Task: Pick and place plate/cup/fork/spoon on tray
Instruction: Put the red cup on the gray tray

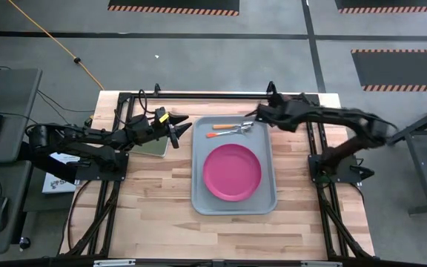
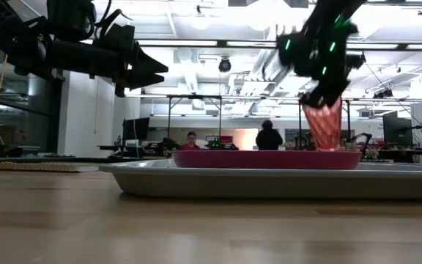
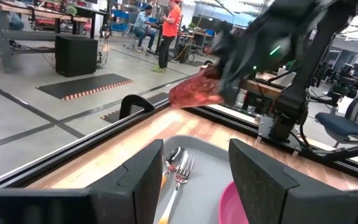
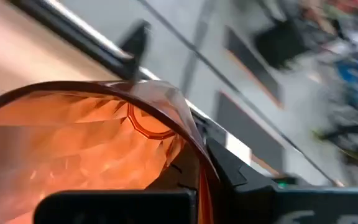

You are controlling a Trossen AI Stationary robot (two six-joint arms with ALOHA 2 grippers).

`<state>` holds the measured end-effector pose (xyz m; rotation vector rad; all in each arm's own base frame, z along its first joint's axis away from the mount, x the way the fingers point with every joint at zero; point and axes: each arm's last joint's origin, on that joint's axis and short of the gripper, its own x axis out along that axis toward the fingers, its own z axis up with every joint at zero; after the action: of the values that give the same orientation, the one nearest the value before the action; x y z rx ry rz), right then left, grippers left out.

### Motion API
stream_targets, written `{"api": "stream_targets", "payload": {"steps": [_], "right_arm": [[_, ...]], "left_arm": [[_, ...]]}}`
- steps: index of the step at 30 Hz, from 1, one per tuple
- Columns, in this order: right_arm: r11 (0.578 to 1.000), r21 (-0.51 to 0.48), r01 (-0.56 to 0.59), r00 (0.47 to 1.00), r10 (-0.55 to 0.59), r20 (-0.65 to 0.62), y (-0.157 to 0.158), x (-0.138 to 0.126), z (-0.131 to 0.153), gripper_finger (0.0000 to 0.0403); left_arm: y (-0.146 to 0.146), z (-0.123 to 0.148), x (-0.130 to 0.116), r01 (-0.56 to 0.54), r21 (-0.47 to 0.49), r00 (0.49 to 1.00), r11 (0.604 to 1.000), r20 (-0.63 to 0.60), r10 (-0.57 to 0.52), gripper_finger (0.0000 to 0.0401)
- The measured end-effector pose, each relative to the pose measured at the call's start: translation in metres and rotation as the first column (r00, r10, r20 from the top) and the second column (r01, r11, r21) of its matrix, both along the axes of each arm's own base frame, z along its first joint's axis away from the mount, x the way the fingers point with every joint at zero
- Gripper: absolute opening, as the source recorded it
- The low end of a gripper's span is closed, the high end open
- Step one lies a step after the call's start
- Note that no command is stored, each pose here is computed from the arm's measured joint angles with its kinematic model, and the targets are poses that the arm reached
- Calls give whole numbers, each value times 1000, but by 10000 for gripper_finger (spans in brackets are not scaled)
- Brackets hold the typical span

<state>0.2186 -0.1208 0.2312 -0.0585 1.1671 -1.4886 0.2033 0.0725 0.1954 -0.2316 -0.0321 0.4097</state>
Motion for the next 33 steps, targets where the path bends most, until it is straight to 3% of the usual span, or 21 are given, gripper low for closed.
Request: {"api": "stream_targets", "payload": {"steps": [4,7,9,13,16,18,21,25,29,33], "right_arm": [[973,101,-205,970,188,157,31,-18,41,0],[896,207,-393,884,306,353,53,-37,64,0],[823,256,-507,798,335,501,66,-51,77,0],[624,300,-722,589,326,739,91,-75,97,0],[487,275,-829,449,285,847,110,-84,107,0],[417,267,-869,397,264,879,123,-82,110,0],[313,308,-898,396,276,876,144,-72,106,0],[241,416,-877,477,321,818,172,-54,90,0],[267,510,-817,576,349,739,189,-42,73,0],[306,545,-781,625,377,684,196,-31,61,0]], "left_arm": [[0,0,0,0,0,1000,1000,0,0,172],[0,0,0,0,0,1000,1000,0,0,172],[0,0,0,0,0,1000,1000,0,0,172],[0,0,0,0,0,1000,1000,0,0,172],[0,0,0,0,0,1000,1000,0,0,172],[0,0,0,0,0,1000,1000,0,0,172],[0,0,0,0,0,1000,1000,0,0,172],[0,0,0,-1,0,1000,1000,0,1,172],[0,0,0,0,-1,1000,1000,-2,0,172],[0,0,0,0,-2,1000,1000,-4,0,172]]}}
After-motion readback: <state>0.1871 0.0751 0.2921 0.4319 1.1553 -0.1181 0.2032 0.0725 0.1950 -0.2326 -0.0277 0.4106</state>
